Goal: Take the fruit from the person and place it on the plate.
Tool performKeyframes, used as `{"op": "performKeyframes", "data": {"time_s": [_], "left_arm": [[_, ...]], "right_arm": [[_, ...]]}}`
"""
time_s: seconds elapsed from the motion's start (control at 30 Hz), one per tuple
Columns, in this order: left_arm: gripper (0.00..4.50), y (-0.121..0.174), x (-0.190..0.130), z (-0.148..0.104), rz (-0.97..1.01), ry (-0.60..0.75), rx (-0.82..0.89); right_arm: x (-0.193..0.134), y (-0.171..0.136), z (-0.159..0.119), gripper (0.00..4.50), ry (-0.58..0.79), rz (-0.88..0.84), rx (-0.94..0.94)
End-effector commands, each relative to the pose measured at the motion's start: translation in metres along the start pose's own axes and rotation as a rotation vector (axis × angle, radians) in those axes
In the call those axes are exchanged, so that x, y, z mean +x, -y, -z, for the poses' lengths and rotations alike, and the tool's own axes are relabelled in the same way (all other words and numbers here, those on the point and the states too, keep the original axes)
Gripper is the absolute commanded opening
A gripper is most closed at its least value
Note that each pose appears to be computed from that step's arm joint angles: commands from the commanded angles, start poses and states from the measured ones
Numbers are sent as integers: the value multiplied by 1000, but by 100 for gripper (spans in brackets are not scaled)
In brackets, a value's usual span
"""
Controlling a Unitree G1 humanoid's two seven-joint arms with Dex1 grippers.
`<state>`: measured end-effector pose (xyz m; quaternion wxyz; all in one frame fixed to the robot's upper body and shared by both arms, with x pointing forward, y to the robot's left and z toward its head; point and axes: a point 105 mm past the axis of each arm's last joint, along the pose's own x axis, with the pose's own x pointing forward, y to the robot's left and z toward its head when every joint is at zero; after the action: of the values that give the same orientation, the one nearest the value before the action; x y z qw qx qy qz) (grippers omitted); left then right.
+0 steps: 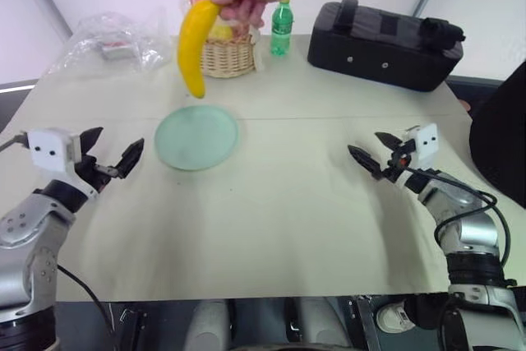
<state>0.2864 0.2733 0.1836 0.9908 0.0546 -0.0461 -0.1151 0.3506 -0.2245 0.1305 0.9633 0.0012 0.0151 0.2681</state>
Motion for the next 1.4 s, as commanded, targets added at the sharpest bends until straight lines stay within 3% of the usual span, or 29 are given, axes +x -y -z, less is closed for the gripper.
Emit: {"op": "performKeyframes", "data": {"time_s": [0.03, 0.17, 0.4, 0.57, 0.77, 0.87, 1.03, 1.07, 1.27, 1.37, 1.4], "left_arm": [[450, -2, 0, -11, 2, 28, 20], [450, 4, 16, -28, 49, 84, 12], [450, 18, 76, -88, 195, 250, 16], [450, 32, 112, -97, 276, 279, 3], [450, 54, 133, -94, 364, 285, -19], [359, 59, 135, -94, 393, 292, -13], [107, 58, 136, -96, 394, 302, -6], [90, 58, 136, -97, 394, 304, -6], [90, 50, 135, -99, 348, 303, 11], [90, 41, 133, -83, 310, 199, 42], [90, 44, 129, -67, 329, 106, 68]], "right_arm": [[2, -39, -58, 447, 124, -214, 39], [4, -65, -81, 447, 129, -327, 9], [14, -69, -88, 447, 141, -314, -41], [16, -69, -74, 447, 124, -285, -48], [14, -72, -67, 447, 132, -249, -44], [14, -72, -65, 450, 133, -231, -50], [14, -70, -66, 450, 140, -217, -54], [14, -70, -66, 450, 140, -217, -54], [14, -69, -65, 450, 137, -218, -55], [13, -69, -63, 450, 133, -219, -54], [13, -69, -62, 450, 130, -219, -53]]}}
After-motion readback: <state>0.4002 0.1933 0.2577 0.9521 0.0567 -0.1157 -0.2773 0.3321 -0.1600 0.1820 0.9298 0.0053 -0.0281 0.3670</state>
